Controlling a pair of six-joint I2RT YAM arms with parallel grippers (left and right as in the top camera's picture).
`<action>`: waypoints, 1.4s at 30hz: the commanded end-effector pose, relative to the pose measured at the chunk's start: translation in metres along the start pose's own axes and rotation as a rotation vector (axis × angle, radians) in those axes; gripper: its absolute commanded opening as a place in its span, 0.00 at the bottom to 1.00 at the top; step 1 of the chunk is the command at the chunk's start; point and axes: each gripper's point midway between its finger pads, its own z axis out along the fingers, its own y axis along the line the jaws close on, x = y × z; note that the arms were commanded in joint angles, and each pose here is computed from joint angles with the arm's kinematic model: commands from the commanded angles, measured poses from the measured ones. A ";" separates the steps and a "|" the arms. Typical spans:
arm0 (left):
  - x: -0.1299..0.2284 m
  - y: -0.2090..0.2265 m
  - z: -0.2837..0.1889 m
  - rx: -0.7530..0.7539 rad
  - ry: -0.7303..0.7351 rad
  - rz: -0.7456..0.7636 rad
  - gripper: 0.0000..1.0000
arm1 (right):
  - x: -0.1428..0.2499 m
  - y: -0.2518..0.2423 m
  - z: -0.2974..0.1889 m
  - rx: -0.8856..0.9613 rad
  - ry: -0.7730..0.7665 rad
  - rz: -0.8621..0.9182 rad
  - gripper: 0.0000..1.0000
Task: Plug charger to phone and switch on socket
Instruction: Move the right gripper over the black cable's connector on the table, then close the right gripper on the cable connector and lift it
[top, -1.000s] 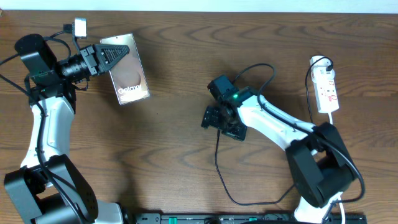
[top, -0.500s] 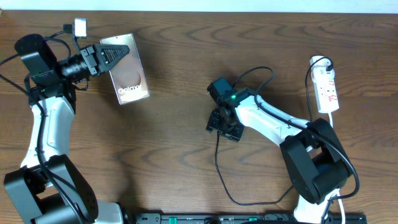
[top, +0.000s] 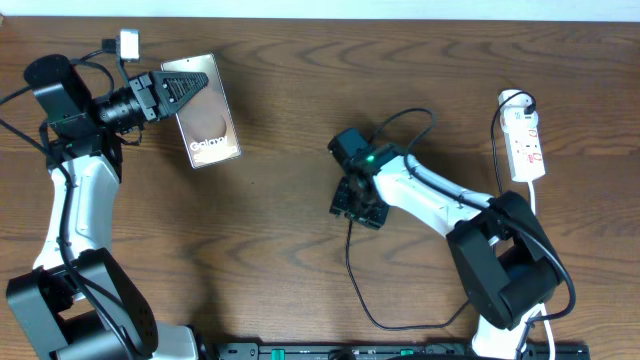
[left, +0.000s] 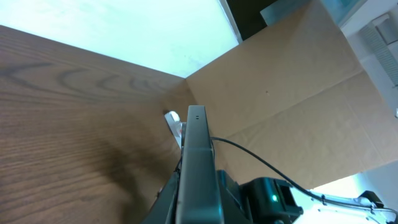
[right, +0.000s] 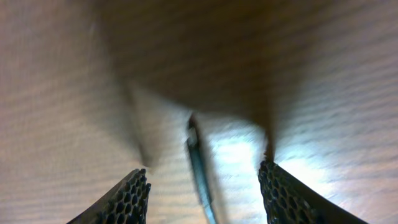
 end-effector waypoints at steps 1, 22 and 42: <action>0.002 -0.010 0.000 0.026 0.019 0.035 0.08 | 0.015 -0.003 0.017 0.046 0.035 -0.014 0.56; 0.002 -0.010 0.000 0.026 0.019 0.035 0.08 | 0.013 -0.004 0.018 0.063 0.008 -0.013 0.40; 0.002 -0.010 0.000 0.026 0.019 0.035 0.08 | -0.004 -0.006 0.016 0.056 -0.036 0.010 0.40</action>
